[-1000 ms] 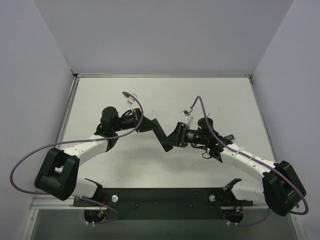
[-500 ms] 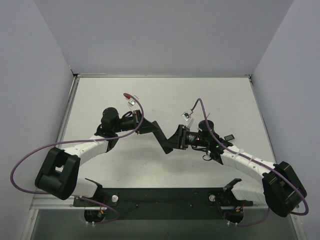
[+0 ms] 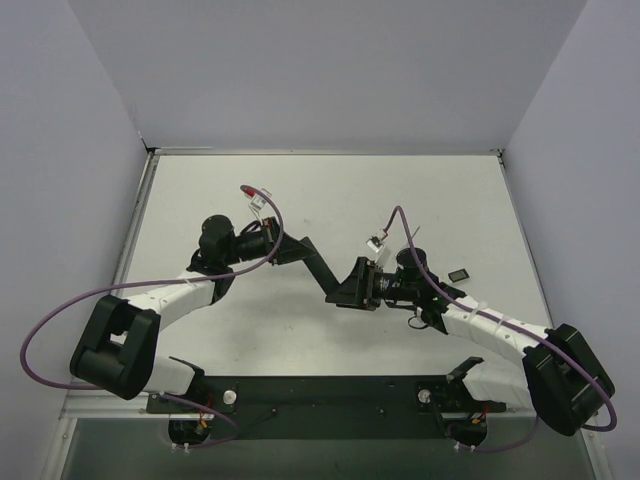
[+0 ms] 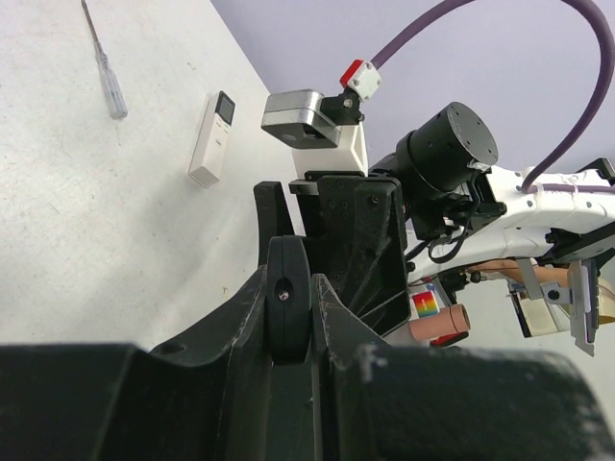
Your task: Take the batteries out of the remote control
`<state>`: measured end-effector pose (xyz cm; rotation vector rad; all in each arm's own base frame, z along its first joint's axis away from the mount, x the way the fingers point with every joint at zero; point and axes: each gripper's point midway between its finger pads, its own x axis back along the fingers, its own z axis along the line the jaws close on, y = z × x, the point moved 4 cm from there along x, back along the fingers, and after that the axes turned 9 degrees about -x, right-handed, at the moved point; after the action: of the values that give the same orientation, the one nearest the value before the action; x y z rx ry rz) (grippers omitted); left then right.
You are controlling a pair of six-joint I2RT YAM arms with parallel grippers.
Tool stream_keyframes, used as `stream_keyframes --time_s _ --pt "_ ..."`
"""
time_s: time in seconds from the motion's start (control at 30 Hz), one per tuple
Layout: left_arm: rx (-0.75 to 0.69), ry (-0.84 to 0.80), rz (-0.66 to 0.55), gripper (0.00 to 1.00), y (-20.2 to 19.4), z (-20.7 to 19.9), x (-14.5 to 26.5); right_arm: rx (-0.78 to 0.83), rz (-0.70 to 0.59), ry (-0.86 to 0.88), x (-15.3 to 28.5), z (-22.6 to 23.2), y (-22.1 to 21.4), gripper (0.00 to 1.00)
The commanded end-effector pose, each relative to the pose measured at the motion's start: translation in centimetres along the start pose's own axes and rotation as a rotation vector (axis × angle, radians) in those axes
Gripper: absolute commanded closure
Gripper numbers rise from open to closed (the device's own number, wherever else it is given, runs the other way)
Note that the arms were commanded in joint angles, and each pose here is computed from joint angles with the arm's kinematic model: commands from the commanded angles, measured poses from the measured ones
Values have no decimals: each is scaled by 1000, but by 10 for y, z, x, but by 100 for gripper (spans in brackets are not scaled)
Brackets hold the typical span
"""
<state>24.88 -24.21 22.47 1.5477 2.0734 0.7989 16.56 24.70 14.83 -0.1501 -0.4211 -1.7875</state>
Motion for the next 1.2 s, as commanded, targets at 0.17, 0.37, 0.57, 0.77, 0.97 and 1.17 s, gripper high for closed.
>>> stream_keyframes --time_s 0.17,0.37,0.57,0.77,0.97,1.17 --pt "-46 -27 -45 100 4 -11 5 -102 -87 100 -7 31 24 30" --pt "-56 -18 -45 100 3 -13 9 -144 -134 84 -10 32 33 37" --pt "-51 -13 -51 100 3 -13 9 -172 -144 77 -10 34 35 34" --pt "-47 -13 -57 100 2 -11 9 -193 -162 49 -11 31 38 36" --pt "-47 -12 -58 100 3 -11 8 -215 -167 70 -13 27 37 48" --pt "-39 -8 -57 100 2 -8 7 -218 -148 48 -13 18 30 58"
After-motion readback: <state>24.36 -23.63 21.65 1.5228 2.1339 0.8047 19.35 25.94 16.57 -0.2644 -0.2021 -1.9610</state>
